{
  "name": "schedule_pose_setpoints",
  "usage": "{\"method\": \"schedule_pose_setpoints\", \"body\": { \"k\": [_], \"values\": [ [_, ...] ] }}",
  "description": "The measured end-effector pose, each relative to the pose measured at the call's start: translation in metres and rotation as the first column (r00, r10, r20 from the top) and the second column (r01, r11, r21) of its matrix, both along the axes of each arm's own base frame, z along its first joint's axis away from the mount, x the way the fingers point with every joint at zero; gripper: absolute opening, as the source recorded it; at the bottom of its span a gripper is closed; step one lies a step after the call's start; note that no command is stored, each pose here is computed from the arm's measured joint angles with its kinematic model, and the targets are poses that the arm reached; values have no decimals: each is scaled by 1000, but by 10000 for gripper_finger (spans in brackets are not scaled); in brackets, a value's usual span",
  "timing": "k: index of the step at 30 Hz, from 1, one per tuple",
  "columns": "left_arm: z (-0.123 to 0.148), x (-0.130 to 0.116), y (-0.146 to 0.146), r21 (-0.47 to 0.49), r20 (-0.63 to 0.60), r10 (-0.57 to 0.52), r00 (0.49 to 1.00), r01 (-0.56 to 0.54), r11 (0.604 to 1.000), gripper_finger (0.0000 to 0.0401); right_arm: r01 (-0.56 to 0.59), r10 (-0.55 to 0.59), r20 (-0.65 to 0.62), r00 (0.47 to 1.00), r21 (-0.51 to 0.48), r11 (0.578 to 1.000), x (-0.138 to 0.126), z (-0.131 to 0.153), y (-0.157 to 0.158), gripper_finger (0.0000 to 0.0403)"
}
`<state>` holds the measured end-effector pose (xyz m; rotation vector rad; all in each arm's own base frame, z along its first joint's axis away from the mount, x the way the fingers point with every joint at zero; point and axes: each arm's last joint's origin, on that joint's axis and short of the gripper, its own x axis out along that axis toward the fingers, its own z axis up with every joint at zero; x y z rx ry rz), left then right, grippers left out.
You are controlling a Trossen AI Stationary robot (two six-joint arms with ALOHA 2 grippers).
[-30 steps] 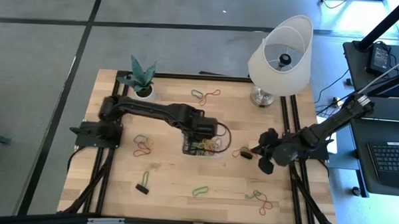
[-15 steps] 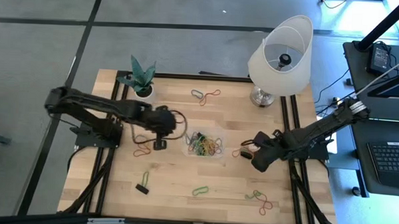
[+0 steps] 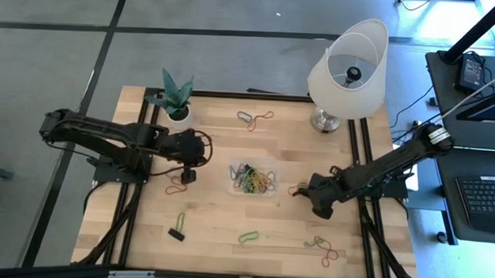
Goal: Pick and place rubber bands into bin
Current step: Put the red rubber band into the transparent bin
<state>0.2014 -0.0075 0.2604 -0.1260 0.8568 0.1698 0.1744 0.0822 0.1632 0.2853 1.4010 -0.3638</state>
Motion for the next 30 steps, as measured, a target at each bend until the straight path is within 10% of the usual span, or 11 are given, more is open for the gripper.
{"method": "schedule_pose_setpoints", "body": {
  "k": [13,23,30],
  "values": [
    [0,0,0,9,-1,11,1000,-11,1000,2,-26,28,55,998,-25,999,-8,-39,-5,157],
    [1,2,0,8,26,10,1000,-10,1000,3,73,-70,69,995,-41,997,-6,-37,-5,15],
    [1,2,0,9,26,8,1000,-9,1000,3,87,-93,-55,994,-105,991,-1,-4,-3,6]
  ]
}}
